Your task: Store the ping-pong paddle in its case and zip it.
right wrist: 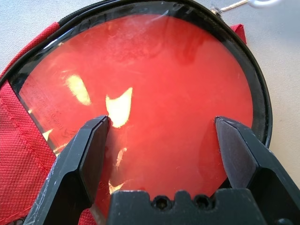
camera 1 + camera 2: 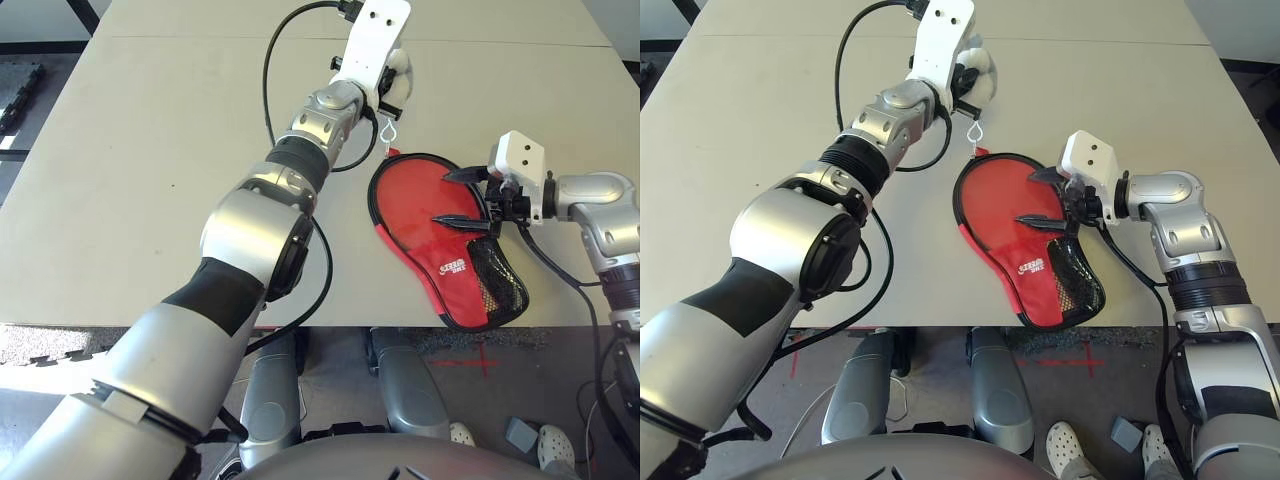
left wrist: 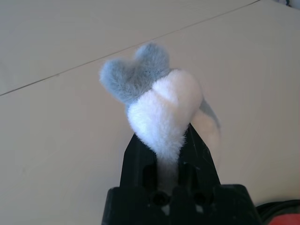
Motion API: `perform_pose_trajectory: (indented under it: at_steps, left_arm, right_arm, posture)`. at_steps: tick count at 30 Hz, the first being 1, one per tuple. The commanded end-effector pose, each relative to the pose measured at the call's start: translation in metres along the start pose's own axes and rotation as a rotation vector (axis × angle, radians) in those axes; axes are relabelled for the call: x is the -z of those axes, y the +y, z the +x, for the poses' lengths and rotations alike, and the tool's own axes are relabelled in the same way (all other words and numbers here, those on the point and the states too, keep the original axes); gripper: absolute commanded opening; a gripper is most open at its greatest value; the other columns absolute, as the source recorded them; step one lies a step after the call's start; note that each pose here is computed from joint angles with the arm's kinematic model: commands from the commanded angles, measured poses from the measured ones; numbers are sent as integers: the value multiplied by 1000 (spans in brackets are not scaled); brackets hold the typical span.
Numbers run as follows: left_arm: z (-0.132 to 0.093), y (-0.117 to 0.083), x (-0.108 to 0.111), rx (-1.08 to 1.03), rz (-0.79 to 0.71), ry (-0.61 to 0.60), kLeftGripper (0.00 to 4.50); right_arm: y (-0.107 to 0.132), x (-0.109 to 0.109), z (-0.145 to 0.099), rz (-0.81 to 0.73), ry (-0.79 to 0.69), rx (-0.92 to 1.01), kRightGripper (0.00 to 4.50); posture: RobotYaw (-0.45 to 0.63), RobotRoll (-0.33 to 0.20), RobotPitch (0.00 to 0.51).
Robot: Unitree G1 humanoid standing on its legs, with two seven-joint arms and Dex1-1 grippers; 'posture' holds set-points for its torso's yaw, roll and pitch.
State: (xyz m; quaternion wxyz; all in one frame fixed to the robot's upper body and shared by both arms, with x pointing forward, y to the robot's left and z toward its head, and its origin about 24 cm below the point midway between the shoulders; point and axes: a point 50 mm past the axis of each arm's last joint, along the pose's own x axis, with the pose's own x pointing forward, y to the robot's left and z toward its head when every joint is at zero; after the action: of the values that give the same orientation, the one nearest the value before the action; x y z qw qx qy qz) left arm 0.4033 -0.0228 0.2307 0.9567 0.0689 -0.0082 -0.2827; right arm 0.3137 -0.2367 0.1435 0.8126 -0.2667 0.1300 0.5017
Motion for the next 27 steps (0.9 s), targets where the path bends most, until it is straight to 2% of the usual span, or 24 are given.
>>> perform_pose_trajectory:
  at_steps: [1, 10, 17, 22, 27]
  left_arm:
    - [3, -21, -33, 40, 28, -140, 232]
    - [5, -83, -31, 221, 10, -147, 232]
    - [1, -126, -15, 404, 25, -92, 232]
    - [-1, -139, -7, 485, -3, -67, 1970]
    - [-4, -144, -5, 558, -12, -62, 3978]
  right_arm:
    - [30, 48, 15, 150, 177, -104, 4500]
    - [34, 48, 18, 156, 176, -103, 4500]
    - [36, 49, 17, 159, 175, -93, 4500]
    - [38, 51, 17, 163, 175, -85, 4500]
    - [37, 51, 18, 165, 175, -75, 4500]
  posture:
    - [-174, 0, 277]
    - [-189, 0, 274]
    - [-210, 0, 271]
    - [-214, 0, 270]
    - [-211, 0, 270]
